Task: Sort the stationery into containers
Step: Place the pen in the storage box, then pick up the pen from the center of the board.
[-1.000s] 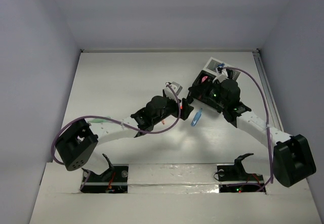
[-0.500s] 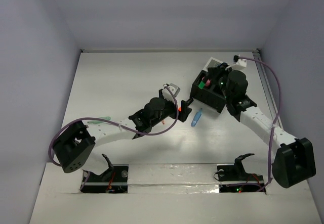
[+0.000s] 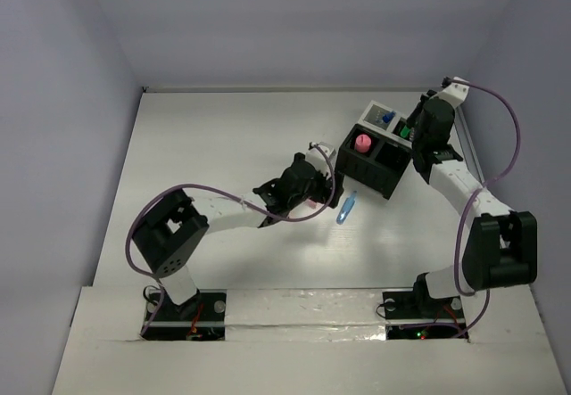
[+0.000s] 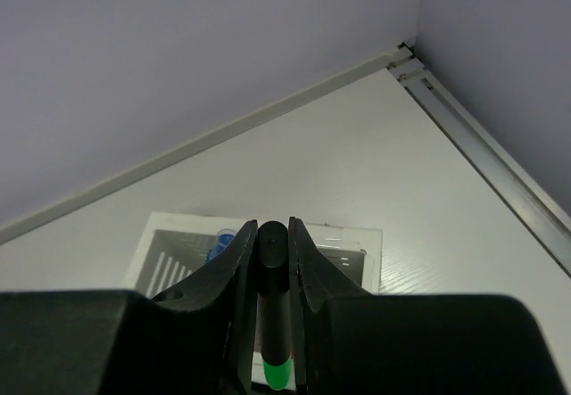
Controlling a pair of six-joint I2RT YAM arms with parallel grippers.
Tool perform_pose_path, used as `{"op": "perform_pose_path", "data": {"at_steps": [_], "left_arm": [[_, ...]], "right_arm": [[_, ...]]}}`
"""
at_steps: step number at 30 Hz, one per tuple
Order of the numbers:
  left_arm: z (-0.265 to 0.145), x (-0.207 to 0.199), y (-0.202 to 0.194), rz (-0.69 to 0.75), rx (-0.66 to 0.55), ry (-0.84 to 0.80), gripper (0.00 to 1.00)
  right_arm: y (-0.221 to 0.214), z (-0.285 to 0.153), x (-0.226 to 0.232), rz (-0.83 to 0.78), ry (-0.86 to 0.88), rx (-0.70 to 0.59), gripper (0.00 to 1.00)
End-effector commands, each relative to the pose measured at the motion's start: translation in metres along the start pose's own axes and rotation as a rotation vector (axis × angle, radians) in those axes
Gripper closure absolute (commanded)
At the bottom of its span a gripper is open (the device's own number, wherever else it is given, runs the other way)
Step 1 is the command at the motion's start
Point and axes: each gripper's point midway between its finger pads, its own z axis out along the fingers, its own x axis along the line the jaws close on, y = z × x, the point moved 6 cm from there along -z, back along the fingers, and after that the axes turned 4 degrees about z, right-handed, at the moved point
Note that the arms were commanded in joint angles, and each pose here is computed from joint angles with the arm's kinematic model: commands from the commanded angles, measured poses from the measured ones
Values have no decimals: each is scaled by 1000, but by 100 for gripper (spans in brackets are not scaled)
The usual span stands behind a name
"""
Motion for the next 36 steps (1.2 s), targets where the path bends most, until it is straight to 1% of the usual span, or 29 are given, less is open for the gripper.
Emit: {"op": "perform_pose_path", "data": {"at_steps": [1, 6, 7, 11, 15, 18, 20, 21, 24, 25, 27, 29, 31, 33, 34, 35, 36], "left_arm": [[12, 7, 21, 16, -29, 30, 7], [31, 17, 4, 62, 39, 68, 9], [34, 17, 8, 69, 35, 68, 9], [40, 19, -1, 99, 67, 72, 10], [46, 22, -10, 110, 96, 64, 10], [50, 22, -16, 119, 116, 53, 11], [53, 26, -19, 120, 127, 55, 12], [54, 25, -20, 121, 133, 50, 12], [57, 24, -23, 128, 144, 36, 14], [58, 24, -23, 129, 145, 33, 14], [61, 25, -29, 137, 170, 31, 17], [64, 24, -30, 141, 178, 28, 19], [67, 24, -35, 143, 196, 25, 21], [69, 25, -40, 146, 212, 28, 25], [70, 26, -42, 148, 217, 27, 27], [71, 26, -43, 150, 222, 29, 31], [72, 27, -46, 151, 230, 33, 38]], "right_arm": [[20, 14, 1, -26, -35, -69, 100], [5, 27, -7, -63, -85, -51, 100], [5, 29, -6, -64, -86, -53, 100], [-1, 33, -8, -68, -98, -48, 100], [-7, 34, -10, -60, -107, -49, 98], [-13, 37, -11, -69, -115, -26, 94], [-15, 35, -10, -56, -100, -17, 80], [-17, 34, -10, -54, -96, -10, 66], [-20, 30, -10, -41, -89, 23, 45], [-18, 29, -9, -34, -86, 24, 33], [-11, 24, -6, -18, -62, 24, 27], [-8, 19, -3, 2, -33, 25, 26], [5, 10, 1, 29, -4, 8, 25], [9, 2, 4, 51, 39, 8, 25], [19, -5, 7, 71, 64, -12, 25], [20, -11, 14, 91, 109, -4, 25], [19, -16, 15, 101, 133, -1, 25]]}}
